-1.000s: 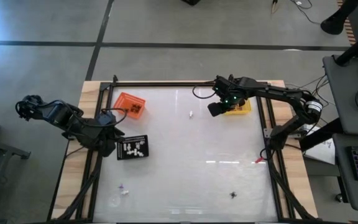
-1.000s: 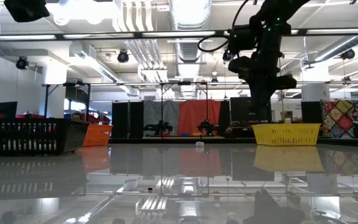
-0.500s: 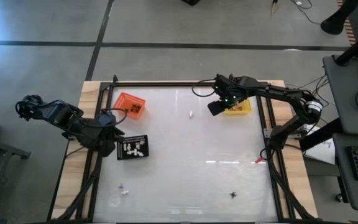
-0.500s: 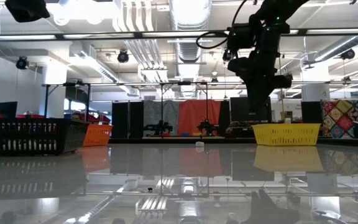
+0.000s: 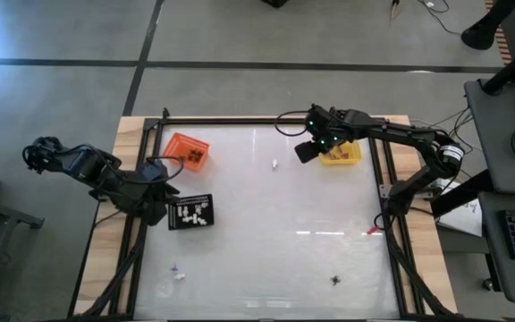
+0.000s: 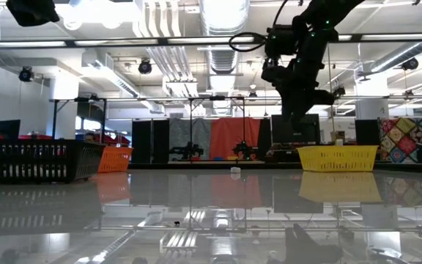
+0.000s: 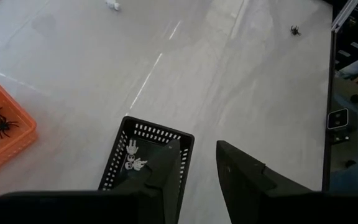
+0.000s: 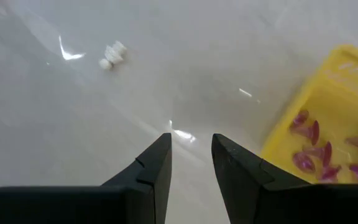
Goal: Sort Halloween decoration
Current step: Put the black spider toy into the orange bin
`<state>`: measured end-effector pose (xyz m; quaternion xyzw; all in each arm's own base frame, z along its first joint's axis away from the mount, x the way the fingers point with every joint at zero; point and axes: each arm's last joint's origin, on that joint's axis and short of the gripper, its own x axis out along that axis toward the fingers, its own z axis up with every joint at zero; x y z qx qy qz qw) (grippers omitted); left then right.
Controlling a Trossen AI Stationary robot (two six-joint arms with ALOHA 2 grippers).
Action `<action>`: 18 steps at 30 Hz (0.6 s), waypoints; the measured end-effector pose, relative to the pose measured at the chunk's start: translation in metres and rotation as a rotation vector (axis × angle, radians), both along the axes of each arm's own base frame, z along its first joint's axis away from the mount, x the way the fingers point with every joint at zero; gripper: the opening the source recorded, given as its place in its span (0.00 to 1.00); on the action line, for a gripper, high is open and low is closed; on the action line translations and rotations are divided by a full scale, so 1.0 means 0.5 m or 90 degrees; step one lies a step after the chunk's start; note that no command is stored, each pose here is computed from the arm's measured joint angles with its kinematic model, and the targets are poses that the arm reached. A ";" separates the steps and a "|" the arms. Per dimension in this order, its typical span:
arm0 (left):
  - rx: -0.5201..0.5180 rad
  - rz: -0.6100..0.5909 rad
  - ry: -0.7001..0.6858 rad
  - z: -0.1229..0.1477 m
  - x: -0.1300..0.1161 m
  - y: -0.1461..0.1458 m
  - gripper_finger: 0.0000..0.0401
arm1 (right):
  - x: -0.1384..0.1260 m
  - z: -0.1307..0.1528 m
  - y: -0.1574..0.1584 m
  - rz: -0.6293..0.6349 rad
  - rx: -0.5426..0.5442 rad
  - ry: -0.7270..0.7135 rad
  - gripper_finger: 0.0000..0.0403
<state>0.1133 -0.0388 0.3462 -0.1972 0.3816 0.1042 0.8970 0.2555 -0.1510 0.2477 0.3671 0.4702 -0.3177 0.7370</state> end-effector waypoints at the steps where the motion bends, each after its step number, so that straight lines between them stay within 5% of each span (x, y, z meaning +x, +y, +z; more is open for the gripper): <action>1: 0.001 0.000 0.002 -0.001 0.002 -0.001 0.22 | 0.003 0.001 -0.002 0.000 -0.006 -0.009 0.27; 8: 0.011 0.000 0.027 -0.010 0.023 -0.010 0.22 | 0.005 0.002 0.002 0.045 0.020 -0.032 0.27; 18: 0.025 -0.005 0.054 -0.020 0.041 -0.018 0.22 | 0.001 0.002 0.079 0.157 0.153 0.029 0.25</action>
